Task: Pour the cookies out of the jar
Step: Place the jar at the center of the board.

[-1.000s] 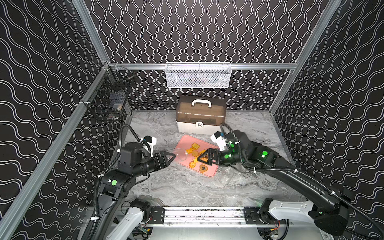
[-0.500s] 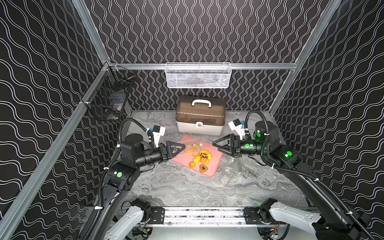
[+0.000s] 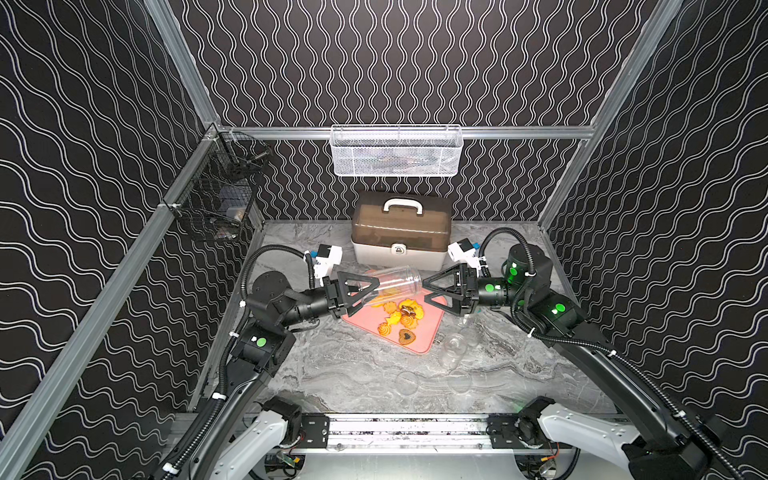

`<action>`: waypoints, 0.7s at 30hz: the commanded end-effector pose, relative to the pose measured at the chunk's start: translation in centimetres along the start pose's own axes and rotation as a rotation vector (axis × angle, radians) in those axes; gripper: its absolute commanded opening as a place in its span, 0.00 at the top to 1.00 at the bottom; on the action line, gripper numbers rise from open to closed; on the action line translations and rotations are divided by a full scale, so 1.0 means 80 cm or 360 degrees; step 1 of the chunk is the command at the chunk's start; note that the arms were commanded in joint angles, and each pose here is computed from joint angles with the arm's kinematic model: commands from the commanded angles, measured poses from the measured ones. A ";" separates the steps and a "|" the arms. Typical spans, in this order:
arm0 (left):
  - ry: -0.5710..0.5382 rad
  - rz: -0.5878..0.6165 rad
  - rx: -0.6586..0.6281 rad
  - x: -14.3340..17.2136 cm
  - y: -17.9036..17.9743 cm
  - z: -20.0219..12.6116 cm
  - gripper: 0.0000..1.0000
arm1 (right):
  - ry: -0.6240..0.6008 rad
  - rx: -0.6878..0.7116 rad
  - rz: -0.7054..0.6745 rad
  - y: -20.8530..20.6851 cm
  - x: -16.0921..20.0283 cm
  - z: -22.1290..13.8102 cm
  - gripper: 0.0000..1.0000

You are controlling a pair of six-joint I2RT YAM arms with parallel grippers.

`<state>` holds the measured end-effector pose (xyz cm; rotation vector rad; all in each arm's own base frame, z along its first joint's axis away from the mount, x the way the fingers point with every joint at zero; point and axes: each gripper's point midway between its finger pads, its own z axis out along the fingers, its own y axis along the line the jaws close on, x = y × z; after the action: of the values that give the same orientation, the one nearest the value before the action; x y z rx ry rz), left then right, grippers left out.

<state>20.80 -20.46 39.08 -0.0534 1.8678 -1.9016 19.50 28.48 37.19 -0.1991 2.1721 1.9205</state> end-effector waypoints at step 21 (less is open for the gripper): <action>0.0110 0.0036 0.0163 0.012 -0.035 0.005 0.30 | 0.0037 -0.0220 -0.0146 0.064 -0.014 0.026 0.09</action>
<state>19.91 -21.17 40.63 0.0065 1.8263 -1.9967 19.43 31.21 41.12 -0.3106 2.0494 2.0393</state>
